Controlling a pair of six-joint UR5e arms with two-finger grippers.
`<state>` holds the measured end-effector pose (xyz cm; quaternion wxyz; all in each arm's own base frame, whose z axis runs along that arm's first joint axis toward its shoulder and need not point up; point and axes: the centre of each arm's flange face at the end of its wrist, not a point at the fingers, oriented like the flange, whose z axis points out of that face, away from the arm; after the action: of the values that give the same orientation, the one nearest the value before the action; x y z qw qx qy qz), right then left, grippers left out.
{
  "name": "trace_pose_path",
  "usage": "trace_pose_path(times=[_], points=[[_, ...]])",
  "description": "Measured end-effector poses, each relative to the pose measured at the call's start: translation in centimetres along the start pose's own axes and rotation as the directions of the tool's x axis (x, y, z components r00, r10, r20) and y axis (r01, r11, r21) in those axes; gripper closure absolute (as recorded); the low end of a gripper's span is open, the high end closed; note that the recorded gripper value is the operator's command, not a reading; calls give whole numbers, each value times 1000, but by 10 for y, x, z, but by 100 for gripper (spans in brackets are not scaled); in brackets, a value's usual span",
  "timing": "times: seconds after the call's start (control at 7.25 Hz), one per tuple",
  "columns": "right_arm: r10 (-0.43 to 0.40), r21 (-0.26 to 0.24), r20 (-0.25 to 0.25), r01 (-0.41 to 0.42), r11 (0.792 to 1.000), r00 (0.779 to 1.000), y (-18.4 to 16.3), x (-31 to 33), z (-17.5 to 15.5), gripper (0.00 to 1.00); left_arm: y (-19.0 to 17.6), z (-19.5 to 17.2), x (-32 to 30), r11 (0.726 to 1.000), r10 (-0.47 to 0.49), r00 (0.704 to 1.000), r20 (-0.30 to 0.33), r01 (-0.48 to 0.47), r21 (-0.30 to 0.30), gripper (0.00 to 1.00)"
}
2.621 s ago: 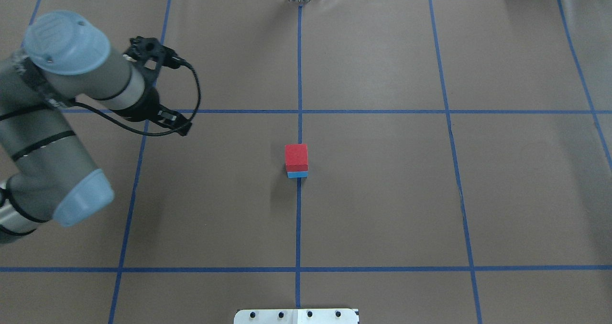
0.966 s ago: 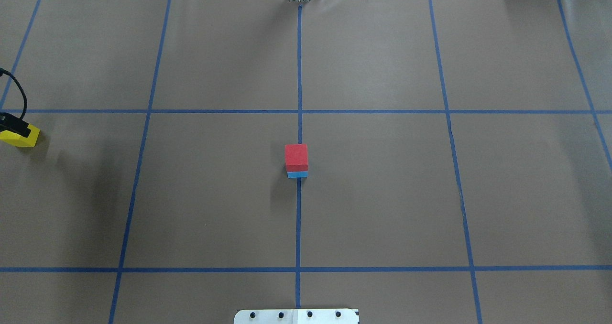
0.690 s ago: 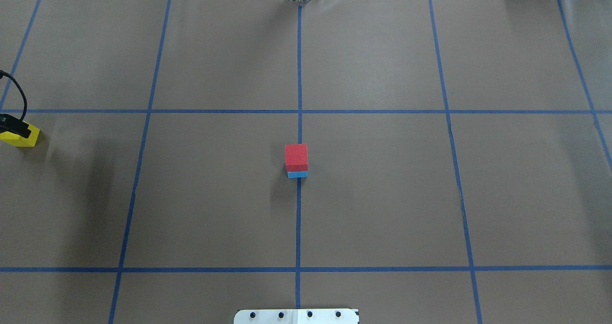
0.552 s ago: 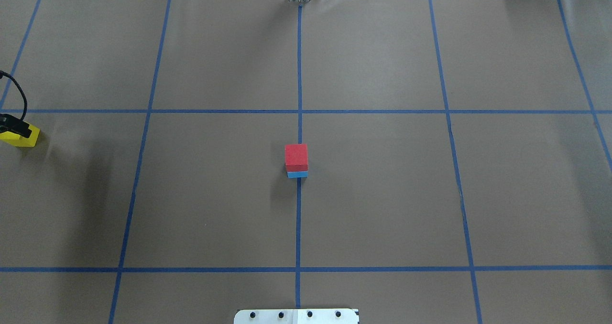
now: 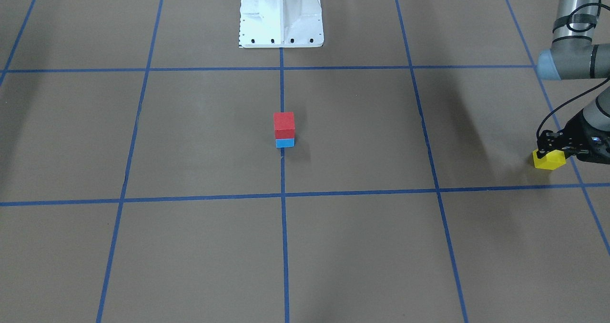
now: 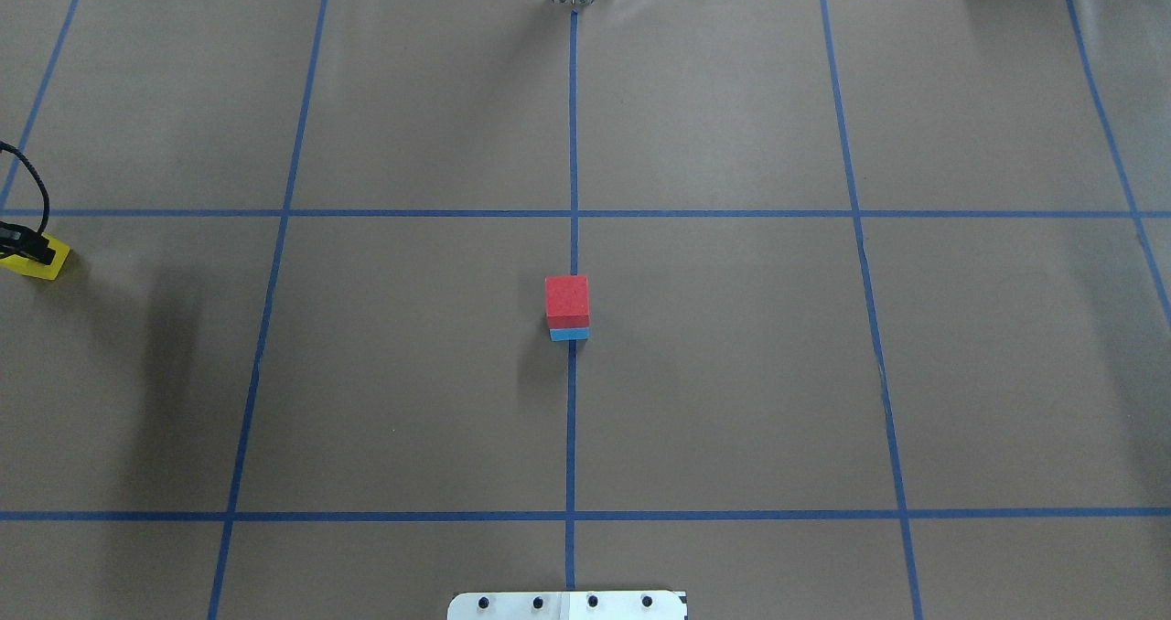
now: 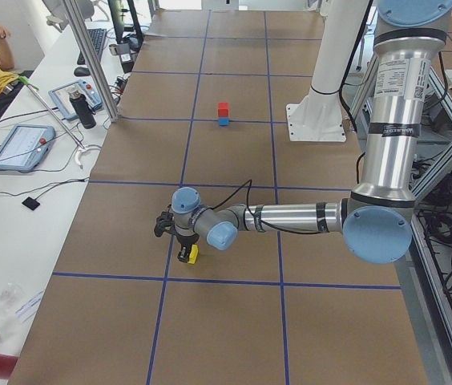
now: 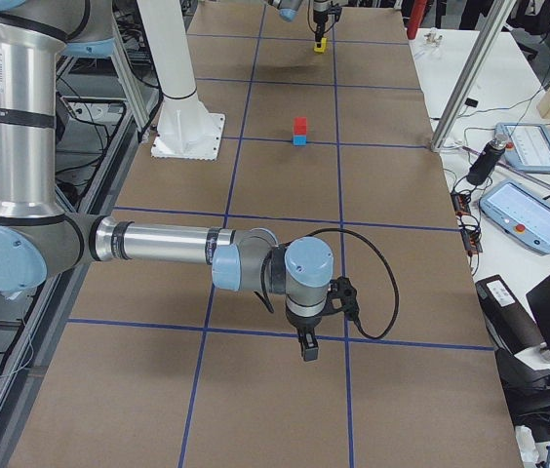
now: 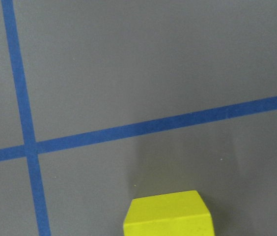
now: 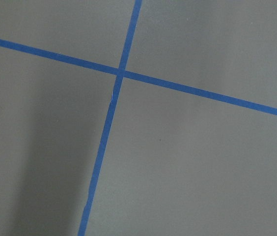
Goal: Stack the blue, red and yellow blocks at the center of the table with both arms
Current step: 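Lower the left gripper onto the yellow cube and grasp it, then carry the yellow cube with the left gripper above the red cube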
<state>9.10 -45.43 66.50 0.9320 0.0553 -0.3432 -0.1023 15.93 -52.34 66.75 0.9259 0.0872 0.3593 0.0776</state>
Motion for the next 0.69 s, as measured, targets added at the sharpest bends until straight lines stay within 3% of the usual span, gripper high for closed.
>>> trace_pose_path(times=[0.28, 0.69], points=[[0, 1, 0, 0, 1000, 1000, 0, 0, 0, 1, -15, -29, 28, 1000, 14, 1000, -20, -14, 21, 100], [5, -5, 1, -5, 1000, 1000, 3, 1, 2, 1, -76, -141, 142, 998, -58, 998, -9, 58, -19, 100]])
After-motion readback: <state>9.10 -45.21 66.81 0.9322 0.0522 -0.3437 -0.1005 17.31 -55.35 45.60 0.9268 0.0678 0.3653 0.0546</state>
